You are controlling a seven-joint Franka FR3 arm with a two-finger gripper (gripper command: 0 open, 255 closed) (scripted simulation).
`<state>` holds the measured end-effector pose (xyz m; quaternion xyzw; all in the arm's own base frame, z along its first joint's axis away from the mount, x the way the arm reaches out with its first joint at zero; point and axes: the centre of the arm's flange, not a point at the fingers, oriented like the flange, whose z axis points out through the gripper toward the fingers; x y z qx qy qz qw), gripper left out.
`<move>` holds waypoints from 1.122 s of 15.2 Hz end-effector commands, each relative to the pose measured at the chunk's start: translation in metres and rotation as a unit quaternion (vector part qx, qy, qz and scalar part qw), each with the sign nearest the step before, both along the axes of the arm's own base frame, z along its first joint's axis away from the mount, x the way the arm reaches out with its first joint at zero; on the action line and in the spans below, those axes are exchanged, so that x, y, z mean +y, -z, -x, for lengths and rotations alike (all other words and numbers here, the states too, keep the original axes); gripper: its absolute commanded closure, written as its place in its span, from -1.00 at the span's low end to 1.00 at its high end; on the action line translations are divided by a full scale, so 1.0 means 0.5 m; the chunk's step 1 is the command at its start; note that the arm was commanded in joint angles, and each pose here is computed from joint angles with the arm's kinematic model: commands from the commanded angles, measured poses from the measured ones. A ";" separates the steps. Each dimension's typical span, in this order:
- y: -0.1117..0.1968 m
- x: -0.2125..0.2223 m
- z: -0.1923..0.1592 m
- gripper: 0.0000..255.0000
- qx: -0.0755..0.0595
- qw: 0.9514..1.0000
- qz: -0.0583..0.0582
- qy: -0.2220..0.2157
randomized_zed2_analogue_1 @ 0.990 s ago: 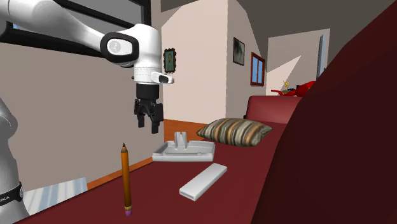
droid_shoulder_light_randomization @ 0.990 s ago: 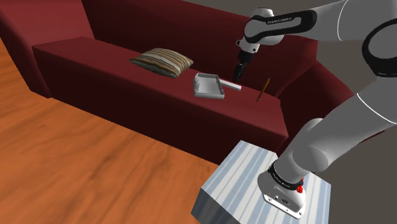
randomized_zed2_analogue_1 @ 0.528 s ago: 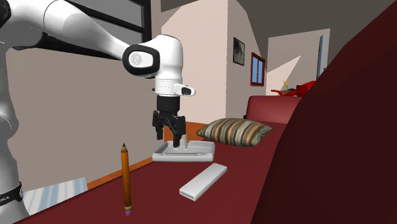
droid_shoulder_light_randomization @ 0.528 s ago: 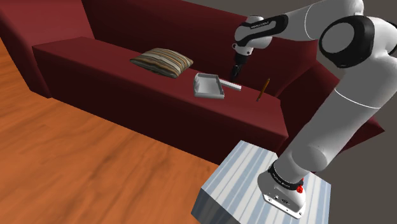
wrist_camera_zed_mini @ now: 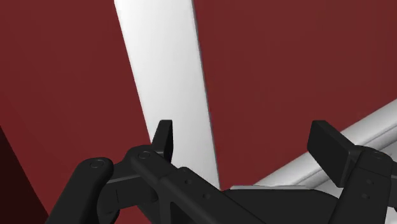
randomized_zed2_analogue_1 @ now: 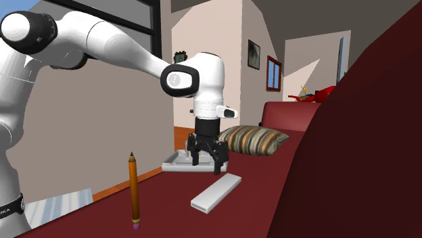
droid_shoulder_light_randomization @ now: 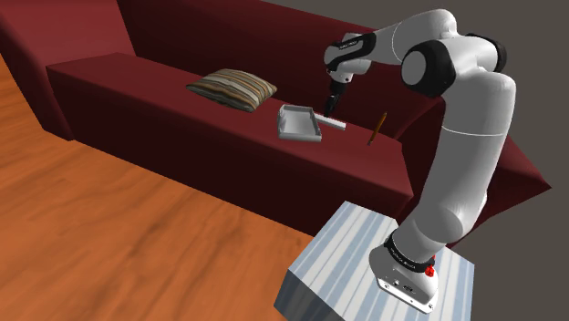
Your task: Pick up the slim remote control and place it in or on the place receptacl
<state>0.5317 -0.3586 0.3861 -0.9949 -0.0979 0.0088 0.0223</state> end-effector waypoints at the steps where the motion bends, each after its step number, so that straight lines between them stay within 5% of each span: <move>1: 0.026 -0.043 -0.026 -1.00 0.000 1.000 0.002 -0.003; 10: 0.120 -0.073 -0.048 -1.00 0.001 1.000 0.004 -0.005; 17: 0.126 -0.073 -0.047 -1.00 0.001 1.000 0.004 -0.005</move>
